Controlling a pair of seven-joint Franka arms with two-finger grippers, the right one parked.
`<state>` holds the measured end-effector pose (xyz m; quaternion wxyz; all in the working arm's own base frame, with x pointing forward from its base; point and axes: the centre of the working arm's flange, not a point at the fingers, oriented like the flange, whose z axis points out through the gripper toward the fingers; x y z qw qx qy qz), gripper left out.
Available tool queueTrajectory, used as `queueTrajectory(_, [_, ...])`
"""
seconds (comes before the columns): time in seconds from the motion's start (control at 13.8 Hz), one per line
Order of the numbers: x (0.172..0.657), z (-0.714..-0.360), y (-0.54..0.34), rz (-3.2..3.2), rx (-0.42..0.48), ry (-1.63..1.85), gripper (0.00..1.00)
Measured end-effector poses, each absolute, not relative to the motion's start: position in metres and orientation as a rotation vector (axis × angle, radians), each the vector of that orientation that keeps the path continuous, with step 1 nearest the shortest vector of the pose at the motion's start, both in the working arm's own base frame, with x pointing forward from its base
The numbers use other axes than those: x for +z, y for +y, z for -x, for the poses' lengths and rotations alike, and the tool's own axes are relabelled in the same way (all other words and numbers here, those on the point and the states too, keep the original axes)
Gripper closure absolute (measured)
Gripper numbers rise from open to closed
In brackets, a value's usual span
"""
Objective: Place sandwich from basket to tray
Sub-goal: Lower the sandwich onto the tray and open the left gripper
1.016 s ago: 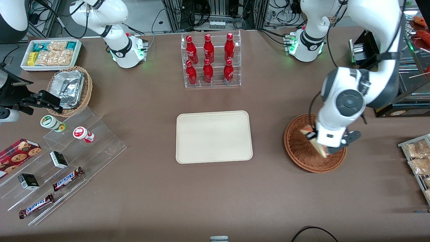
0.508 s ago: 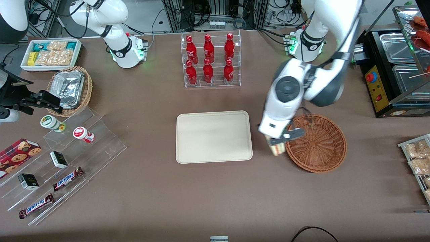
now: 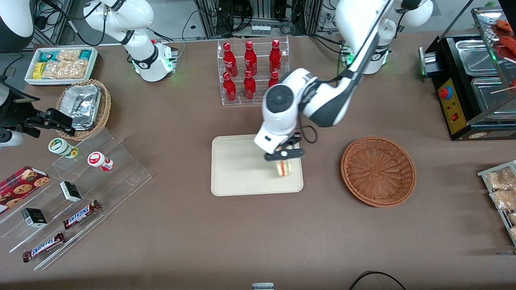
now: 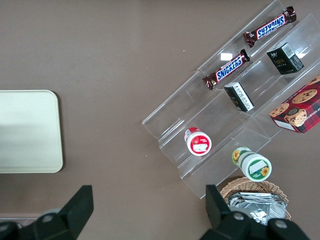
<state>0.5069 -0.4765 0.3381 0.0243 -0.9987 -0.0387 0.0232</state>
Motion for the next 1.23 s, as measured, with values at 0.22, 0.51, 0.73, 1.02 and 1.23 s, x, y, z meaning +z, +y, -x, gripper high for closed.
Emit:
queueTrajectory(0.22, [0.303, -0.500, -0.508, 3.150, 0.072, -0.091, 0.84])
queueTrajectory(0.51, [0.266, -0.481, -0.537, 3.179, 0.070, -0.026, 0.85])
queueTrajectory(0.73, [0.259, -0.478, -0.544, 3.205, 0.037, -0.012, 0.85])
queueTrajectory(1.02, [0.250, -0.475, -0.547, 3.196, 0.052, -0.001, 0.85])
queueTrajectory(1.23, [0.235, -0.474, -0.546, 3.182, 0.066, 0.005, 0.85])
